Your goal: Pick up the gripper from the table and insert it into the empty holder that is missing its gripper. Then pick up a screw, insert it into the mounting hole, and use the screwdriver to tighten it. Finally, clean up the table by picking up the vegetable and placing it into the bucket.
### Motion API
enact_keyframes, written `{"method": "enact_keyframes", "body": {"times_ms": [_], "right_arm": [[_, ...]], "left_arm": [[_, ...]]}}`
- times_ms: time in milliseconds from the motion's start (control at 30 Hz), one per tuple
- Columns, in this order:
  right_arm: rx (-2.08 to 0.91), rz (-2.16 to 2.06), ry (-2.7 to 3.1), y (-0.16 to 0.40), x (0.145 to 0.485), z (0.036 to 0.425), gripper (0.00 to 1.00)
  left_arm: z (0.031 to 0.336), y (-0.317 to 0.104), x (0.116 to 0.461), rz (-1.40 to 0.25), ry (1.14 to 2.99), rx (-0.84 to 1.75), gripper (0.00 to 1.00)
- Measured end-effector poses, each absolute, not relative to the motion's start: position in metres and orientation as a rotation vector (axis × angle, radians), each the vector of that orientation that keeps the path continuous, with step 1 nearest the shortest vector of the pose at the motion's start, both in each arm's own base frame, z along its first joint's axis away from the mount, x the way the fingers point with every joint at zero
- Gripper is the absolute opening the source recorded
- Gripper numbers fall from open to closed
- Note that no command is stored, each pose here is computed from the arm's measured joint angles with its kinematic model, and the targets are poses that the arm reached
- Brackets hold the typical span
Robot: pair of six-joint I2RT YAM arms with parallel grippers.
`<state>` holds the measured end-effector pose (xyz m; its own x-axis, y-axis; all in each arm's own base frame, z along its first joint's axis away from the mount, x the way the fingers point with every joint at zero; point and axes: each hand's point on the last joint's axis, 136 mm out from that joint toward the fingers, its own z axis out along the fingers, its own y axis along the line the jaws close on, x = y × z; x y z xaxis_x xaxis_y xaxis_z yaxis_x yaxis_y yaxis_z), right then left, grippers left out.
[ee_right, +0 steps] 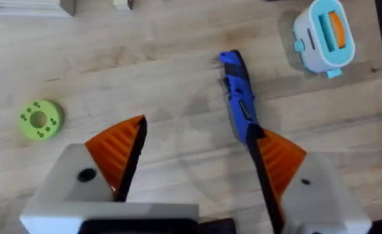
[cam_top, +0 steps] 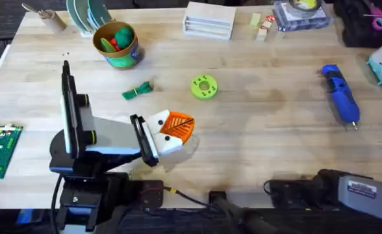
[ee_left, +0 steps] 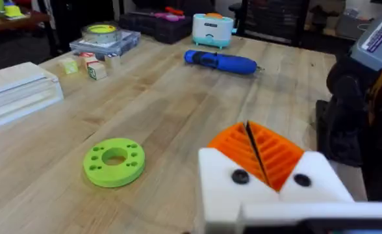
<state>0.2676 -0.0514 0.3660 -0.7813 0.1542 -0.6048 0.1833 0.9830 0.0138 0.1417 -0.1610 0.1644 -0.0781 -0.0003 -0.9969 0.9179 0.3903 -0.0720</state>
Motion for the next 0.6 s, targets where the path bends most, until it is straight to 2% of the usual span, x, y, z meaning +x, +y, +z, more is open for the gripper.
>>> {"method": "enact_keyframes", "body": {"times_ms": [200,400,600], "right_arm": [[0.327,-0.115,2.523,-0.076,0.244,0.337,0.994],[0.432,-0.130,2.518,-0.093,0.230,0.278,0.994],[0.508,-0.139,2.524,-0.111,0.232,0.220,0.994]], "left_arm": [[0.164,-0.161,0.142,-0.953,1.439,0.881,0.015],[0.164,-0.161,0.142,-0.952,1.439,0.880,0.015],[0.164,-0.161,0.142,-0.951,1.440,0.879,0.015]]}}
